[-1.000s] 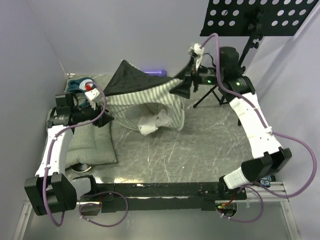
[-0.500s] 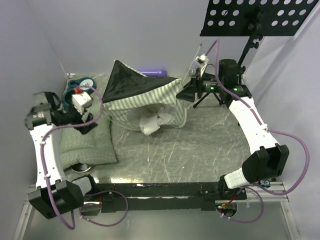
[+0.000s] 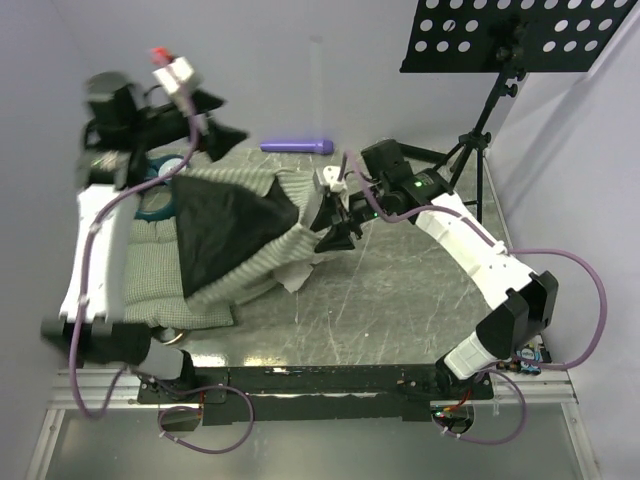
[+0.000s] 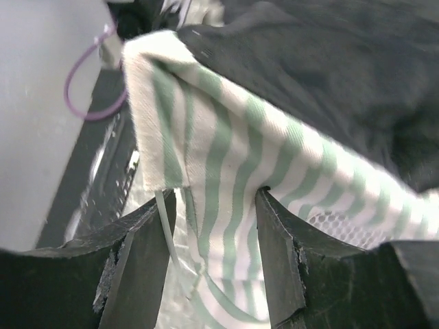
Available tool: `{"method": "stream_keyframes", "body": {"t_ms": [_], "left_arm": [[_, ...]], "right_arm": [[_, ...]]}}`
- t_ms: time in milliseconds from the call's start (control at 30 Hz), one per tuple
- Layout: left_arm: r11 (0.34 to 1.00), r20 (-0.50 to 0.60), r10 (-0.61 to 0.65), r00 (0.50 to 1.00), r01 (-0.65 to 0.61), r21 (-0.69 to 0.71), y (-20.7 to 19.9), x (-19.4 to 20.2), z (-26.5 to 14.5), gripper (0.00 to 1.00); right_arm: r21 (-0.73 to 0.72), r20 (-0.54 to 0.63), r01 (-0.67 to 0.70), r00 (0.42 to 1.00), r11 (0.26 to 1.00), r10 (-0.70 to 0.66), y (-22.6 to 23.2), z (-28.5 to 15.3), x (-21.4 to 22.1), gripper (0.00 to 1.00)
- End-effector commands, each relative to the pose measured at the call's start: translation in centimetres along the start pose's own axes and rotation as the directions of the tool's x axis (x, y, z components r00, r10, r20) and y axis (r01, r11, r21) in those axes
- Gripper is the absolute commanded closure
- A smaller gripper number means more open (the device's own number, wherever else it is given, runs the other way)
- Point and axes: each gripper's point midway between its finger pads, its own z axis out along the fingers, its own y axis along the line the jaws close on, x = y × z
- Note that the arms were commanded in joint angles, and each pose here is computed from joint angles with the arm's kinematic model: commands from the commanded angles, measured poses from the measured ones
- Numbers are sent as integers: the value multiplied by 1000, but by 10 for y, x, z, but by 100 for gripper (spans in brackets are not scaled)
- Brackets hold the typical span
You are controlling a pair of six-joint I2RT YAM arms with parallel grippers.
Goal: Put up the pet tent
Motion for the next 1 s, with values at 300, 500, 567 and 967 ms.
{"method": "stream_keyframes", "body": {"t_ms": [300, 500, 567, 967], "left_arm": [[878, -126, -464, 877, 437, -194, 24, 112, 99, 0], [892, 159, -347, 924, 377, -250, 11, 63, 44, 0], [870, 151, -370, 917, 399, -290, 14, 65, 31, 0], [726, 111, -633, 766, 638, -256, -31, 144, 4, 3]], "right_arm": [[-40, -132, 212, 968, 976, -215, 22, 5, 44, 53], [-61, -142, 218, 964, 974, -224, 26, 6, 53, 65], [-67, -142, 204, 967, 977, -212, 26, 6, 53, 68], [-79, -143, 199, 968, 977, -209, 38, 9, 57, 81]]}}
